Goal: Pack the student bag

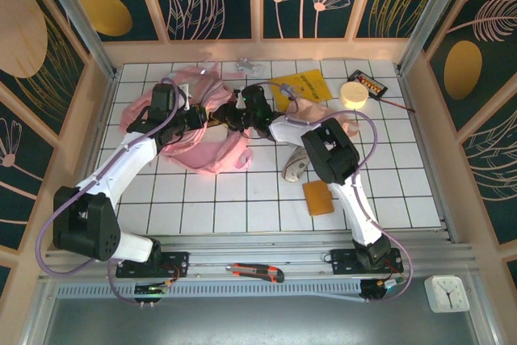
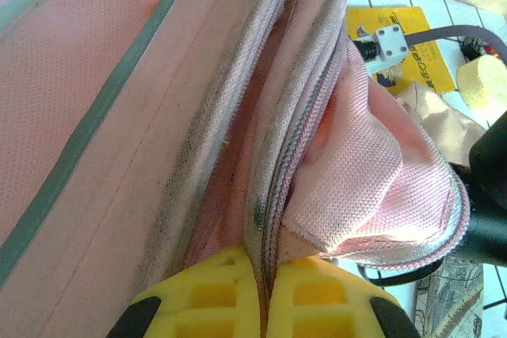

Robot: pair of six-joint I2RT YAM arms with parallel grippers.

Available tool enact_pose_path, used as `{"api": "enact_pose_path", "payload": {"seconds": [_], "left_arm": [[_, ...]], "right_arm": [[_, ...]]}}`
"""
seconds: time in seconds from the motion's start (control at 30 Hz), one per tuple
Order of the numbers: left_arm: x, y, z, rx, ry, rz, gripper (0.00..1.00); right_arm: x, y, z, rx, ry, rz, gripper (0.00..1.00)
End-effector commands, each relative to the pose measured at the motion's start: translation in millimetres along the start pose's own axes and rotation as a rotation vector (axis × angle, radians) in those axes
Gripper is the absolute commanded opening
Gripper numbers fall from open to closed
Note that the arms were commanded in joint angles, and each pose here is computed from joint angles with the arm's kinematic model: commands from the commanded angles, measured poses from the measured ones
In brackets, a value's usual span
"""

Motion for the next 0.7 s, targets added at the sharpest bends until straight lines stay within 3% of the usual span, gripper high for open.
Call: {"api": "enact_pose_path", "payload": {"seconds": [0.0,0.07,0.1,0.33,0.4,0.57,0.67], "left_arm": [[6,-28,-22,-0.004,-0.072,0.090,0.00],[3,-25,-22,-0.003,-0.070,0.069,0.00],[2,-22,-22,-0.002,-0.070,0.056,0.00],[-9,-6,-16,-0.031,-0.060,-0.026,0.00],[-10,-1,-15,-0.048,-0.061,-0.058,0.00],[-10,-1,-15,-0.029,-0.071,-0.049,0.00],[-12,-3,-16,-0.013,-0.068,-0.038,0.00]], "right_arm": [[42,18,-2,0.022,0.044,0.078,0.56],[75,17,-3,0.020,0.055,0.157,0.70],[89,18,-3,0.020,0.063,0.184,0.72],[175,33,-5,0.010,0.011,0.264,0.72],[202,18,-24,-0.022,-0.057,0.317,0.72],[260,-62,-73,-0.096,-0.124,0.623,0.72],[282,-109,-106,-0.122,-0.160,0.690,0.72]]}}
Point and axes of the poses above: each hand's point on the last joint's axis, 136 mm out from that joint toward the fingers, its own x axis back along the fingers, its own y axis along the line the jaws close on, z = x × y, the point moved 5 cm from there along x, back along the fingers, and after that the axes turned 14 degrees about x, right-handed, at the moved point
